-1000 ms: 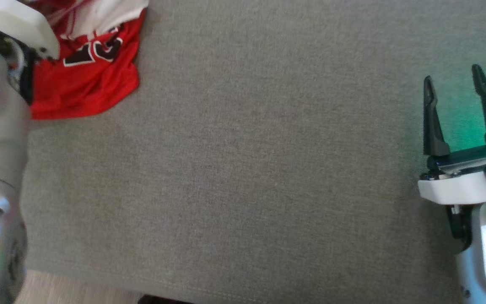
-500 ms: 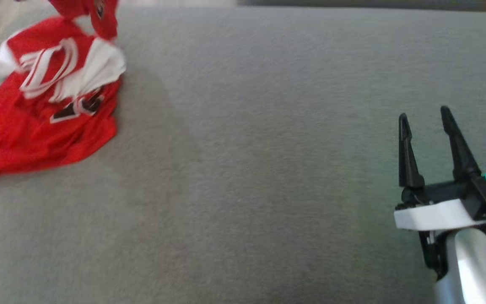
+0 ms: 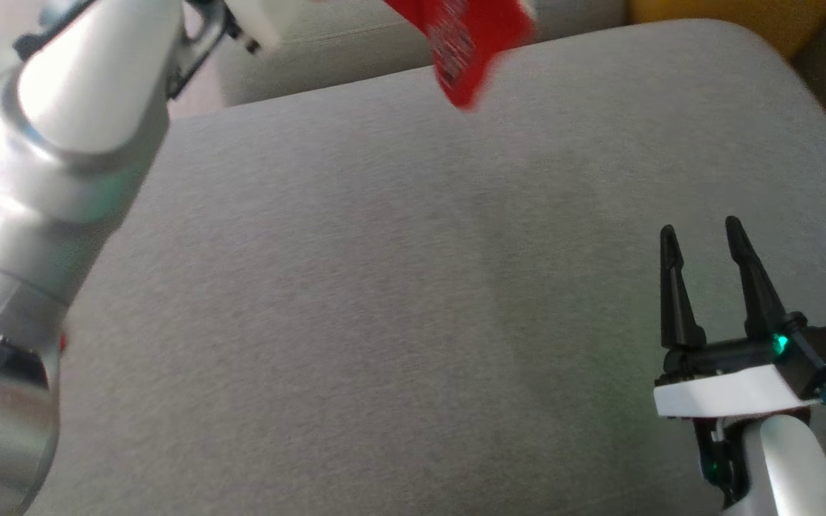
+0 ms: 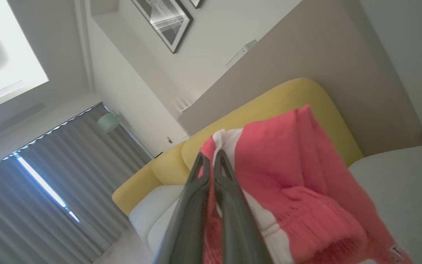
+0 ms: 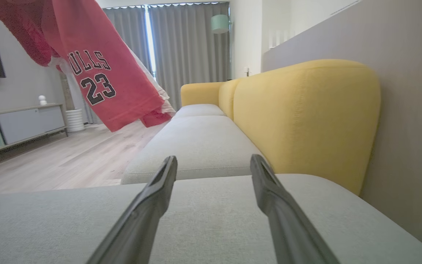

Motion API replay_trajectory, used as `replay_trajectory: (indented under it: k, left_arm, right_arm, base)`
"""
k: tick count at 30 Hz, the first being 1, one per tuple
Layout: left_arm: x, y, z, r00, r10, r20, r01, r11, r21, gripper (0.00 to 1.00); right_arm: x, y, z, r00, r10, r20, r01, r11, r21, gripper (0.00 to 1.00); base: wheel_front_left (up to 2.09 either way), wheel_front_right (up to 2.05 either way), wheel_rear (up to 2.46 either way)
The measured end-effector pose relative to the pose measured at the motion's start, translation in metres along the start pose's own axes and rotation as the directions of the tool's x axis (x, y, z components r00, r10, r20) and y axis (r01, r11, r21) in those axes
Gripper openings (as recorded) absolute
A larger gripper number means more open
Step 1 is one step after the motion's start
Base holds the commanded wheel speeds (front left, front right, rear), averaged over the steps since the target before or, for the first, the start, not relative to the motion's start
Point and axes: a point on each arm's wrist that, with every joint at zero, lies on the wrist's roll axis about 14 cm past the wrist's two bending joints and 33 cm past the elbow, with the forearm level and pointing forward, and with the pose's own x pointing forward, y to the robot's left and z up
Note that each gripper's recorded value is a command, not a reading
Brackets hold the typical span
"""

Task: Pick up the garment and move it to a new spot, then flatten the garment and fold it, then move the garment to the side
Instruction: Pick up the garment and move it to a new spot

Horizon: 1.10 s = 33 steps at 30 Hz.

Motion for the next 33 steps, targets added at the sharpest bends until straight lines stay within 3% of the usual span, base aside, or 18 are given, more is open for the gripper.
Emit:
replay_trajectory:
  k: [4, 7, 9, 10, 11, 15, 16, 17, 22, 25, 29, 33]
  left_arm:
    - [0.013, -0.054, -0.003, 0.99, -0.14, 0.025, 0.141, 0.989, -0.037, 0.0]
    - [0.005, -0.107, -0.049, 0.968, -0.25, -0.03, 0.245, 0.962, -0.118, 0.0]
    - [-0.017, -0.151, -0.098, 0.932, -0.343, -0.118, 0.321, 0.932, -0.17, 0.0]
    - [-0.017, -0.151, -0.098, 0.932, -0.343, -0.118, 0.321, 0.932, -0.17, 0.0]
    - [-0.034, -0.174, -0.123, 0.905, -0.393, -0.162, 0.365, 0.914, -0.18, 0.0]
    - [-0.104, -0.246, -0.187, 0.815, -0.507, -0.282, 0.404, 0.844, -0.351, 0.0]
    - [-0.117, -0.254, -0.194, 0.807, -0.51, -0.299, 0.385, 0.837, -0.389, 0.45]
    - [-0.126, -0.257, -0.199, 0.809, -0.497, -0.315, 0.359, 0.841, -0.404, 1.0]
    - [-0.131, -0.238, -0.195, 0.877, -0.335, -0.345, 0.183, 0.896, -0.405, 1.0]
    - [-0.134, -0.223, -0.176, 0.919, -0.216, -0.331, 0.056, 0.9, -0.432, 1.0]
    - [-0.169, -0.21, -0.165, 0.926, -0.062, -0.373, -0.136, 0.866, -0.481, 1.0]
    - [-0.212, -0.186, -0.16, 0.886, 0.129, -0.446, -0.359, 0.8, -0.481, 1.0]
  right_arm:
    - [-0.011, -0.016, 0.005, 0.998, -0.055, 0.007, 0.055, 0.998, 0.002, 1.0]
    - [-0.013, -0.026, -0.001, 0.996, -0.087, -0.015, 0.087, 0.996, 0.0, 1.0]
    - [-0.014, -0.031, -0.008, 0.994, -0.103, -0.035, 0.103, 0.995, -0.002, 1.0]
    - [-0.014, -0.031, -0.008, 0.994, -0.103, -0.035, 0.103, 0.995, -0.002, 1.0]
    - [-0.014, -0.034, -0.01, 0.993, -0.111, -0.044, 0.111, 0.994, -0.006, 1.0]
    - [-0.011, -0.035, -0.019, 0.991, -0.115, -0.07, 0.115, 0.993, -0.009, 1.0]
    - [-0.01, -0.033, -0.02, 0.992, -0.109, -0.07, 0.108, 0.994, -0.007, 1.0]
    - [-0.009, -0.031, -0.02, 0.992, -0.102, -0.071, 0.102, 0.995, -0.004, 1.0]
    - [-0.004, -0.02, -0.022, 0.995, -0.066, -0.07, 0.066, 0.998, 0.001, 1.0]
    - [-0.006, -0.01, -0.027, 0.996, -0.038, -0.083, 0.039, 0.999, 0.01, 1.0]
    - [-0.012, 0.006, -0.032, 0.995, 0.011, -0.097, -0.009, 1.0, 0.025, 1.0]
    - [-0.012, 0.02, -0.03, 0.994, 0.055, -0.09, -0.052, 0.998, 0.04, 1.0]
  base:
    - [0.0, 0.0, 0.0]
    - [0.0, 0.0, 0.0]
    - [0.0, 0.0, 0.0]
    - [0.0, 0.0, 0.0]
    - [0.0, 0.0, 0.0]
    - [0.0, 0.0, 0.0]
    - [0.0, 0.0, 0.0]
    - [0.0, 0.0, 0.0]
    - [0.0, 0.0, 0.0]
    - [0.0, 0.0, 0.0]
    - [0.0, 0.0, 0.0]
    - [0.0, 0.0, 0.0]
